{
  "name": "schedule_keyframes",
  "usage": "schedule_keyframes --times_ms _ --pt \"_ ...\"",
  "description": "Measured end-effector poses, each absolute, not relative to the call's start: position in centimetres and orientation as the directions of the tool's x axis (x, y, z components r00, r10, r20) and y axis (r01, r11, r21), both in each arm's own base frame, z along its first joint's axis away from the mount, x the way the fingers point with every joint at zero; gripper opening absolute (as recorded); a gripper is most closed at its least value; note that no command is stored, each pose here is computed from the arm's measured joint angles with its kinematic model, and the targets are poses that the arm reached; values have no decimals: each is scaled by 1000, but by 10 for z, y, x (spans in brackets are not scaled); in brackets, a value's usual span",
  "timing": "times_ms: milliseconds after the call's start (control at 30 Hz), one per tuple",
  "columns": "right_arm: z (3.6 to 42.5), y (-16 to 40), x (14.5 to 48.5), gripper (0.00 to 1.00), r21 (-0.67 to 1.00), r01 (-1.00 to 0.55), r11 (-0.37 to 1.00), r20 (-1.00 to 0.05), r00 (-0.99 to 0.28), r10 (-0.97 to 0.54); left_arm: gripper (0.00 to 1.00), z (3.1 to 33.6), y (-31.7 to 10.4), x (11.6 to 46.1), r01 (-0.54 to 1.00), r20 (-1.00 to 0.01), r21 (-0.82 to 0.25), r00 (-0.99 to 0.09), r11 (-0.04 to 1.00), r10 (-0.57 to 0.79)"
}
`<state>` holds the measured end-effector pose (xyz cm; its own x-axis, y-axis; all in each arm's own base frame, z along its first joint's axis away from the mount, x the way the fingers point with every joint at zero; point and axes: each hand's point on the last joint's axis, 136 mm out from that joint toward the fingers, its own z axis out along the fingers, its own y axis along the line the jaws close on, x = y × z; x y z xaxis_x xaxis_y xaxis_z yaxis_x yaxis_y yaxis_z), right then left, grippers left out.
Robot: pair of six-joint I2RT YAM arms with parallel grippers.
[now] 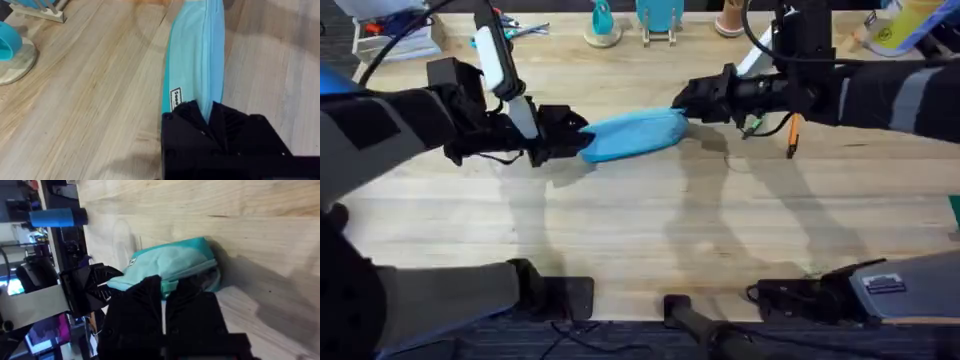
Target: Unzip the bag, pick up the pens from the table one at a time and place them inside, then zip the bag closed.
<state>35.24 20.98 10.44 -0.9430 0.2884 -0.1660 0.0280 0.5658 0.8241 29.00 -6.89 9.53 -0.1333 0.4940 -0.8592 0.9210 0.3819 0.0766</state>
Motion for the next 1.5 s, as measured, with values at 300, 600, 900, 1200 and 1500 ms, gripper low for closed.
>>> schedule_keyframes --times_ms 300,600,900,1200,1500 --pt "105 210 353 30 826 23 563 -169 -943 287 42 95 -69 290 921 -859 77 -133 382 494" --pt "119 216 365 30 846 -62 530 -244 -928 280 42 95 -68 290 920 -858 77 -135 383 496" --pt "121 218 364 30 856 -65 513 -235 -933 274 42 95 -68 290 920 -857 77 -136 385 496" --pt "124 218 363 32 860 -68 506 -234 -933 273 42 95 -67 290 919 -857 78 -136 386 497" --pt "144 219 360 31 866 -108 488 -268 -924 271 42 95 -67 290 919 -857 77 -137 387 497"
